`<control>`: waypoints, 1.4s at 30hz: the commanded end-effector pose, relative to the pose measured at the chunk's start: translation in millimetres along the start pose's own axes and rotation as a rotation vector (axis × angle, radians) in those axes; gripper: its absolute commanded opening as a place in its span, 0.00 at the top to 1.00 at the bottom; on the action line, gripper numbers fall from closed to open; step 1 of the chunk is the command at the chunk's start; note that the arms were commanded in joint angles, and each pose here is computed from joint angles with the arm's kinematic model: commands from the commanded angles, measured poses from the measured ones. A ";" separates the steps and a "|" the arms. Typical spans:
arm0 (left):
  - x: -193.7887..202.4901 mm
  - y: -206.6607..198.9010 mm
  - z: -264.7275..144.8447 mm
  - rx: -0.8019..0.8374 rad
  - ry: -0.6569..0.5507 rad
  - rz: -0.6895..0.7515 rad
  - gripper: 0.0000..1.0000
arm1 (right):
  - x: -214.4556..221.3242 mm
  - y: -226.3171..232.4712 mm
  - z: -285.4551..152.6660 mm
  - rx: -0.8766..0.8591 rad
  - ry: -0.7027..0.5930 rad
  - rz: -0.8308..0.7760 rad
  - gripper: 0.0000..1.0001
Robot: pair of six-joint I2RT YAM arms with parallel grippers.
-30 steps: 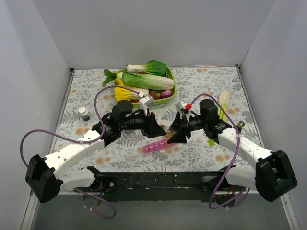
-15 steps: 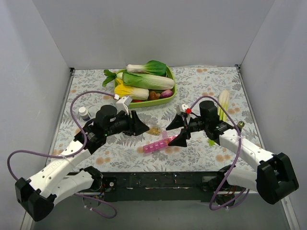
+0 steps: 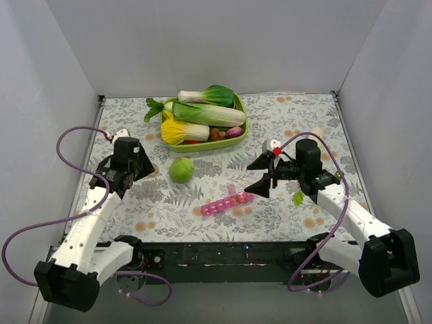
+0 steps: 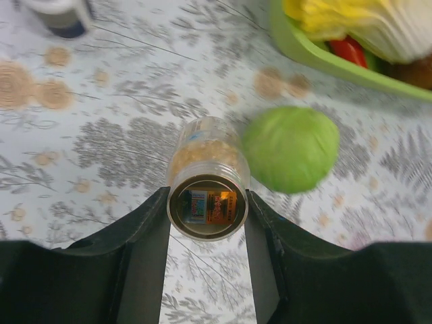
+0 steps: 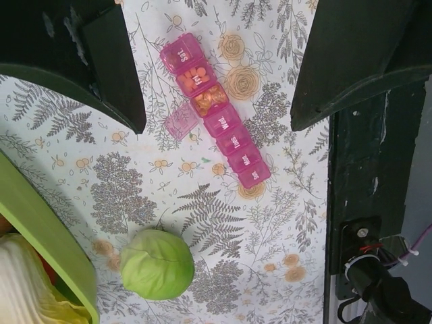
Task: Sort the pills into containers
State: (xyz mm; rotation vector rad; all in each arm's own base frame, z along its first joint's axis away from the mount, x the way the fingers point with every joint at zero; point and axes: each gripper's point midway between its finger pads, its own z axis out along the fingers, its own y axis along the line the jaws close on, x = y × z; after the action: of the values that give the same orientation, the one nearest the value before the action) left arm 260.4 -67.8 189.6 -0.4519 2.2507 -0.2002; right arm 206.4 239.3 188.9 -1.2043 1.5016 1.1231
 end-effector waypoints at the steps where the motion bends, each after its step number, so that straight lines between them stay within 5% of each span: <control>1: -33.8 50.2 21.9 -0.147 -0.067 -0.056 1.00 | -4.4 -1.5 -6.9 0.027 -0.019 -0.040 0.05; 8: -58.8 91.4 55.2 -0.270 -0.053 -0.103 1.00 | -5.9 -3.9 -10.8 0.040 -0.032 -0.041 0.05; 16: -38.4 141.3 88.0 -0.498 -0.001 -0.172 1.00 | -7.6 -4.6 -13.8 0.045 -0.046 -0.038 0.05; 20: -46.0 156.1 88.9 -0.582 -0.022 -0.195 0.89 | -8.0 -4.6 -14.5 0.048 -0.050 -0.041 0.05; 23: -49.1 159.2 93.8 -0.592 -0.016 -0.214 0.68 | -8.3 -4.7 -14.9 0.047 -0.053 -0.042 0.05; 33: -59.2 156.7 92.5 -0.556 -0.034 -0.243 0.56 | -9.7 -6.7 -17.3 0.056 -0.055 -0.040 0.05; 36: -57.8 149.9 93.3 -0.512 -0.026 -0.239 0.72 | -9.4 -6.6 -17.1 0.054 -0.055 -0.039 0.05; 38: -54.8 144.8 92.3 -0.477 -0.004 -0.223 0.99 | -9.2 -7.2 -17.8 0.058 -0.054 -0.037 0.05; 42: -47.0 121.2 83.4 -0.343 0.041 -0.225 1.00 | -10.9 -8.1 -19.0 0.062 -0.056 -0.039 0.05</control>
State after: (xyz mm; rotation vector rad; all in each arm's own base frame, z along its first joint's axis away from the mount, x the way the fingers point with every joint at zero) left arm 318.0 81.8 104.1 -0.9673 2.3090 0.2390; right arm 213.2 222.3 190.3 -1.1395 1.5044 1.0759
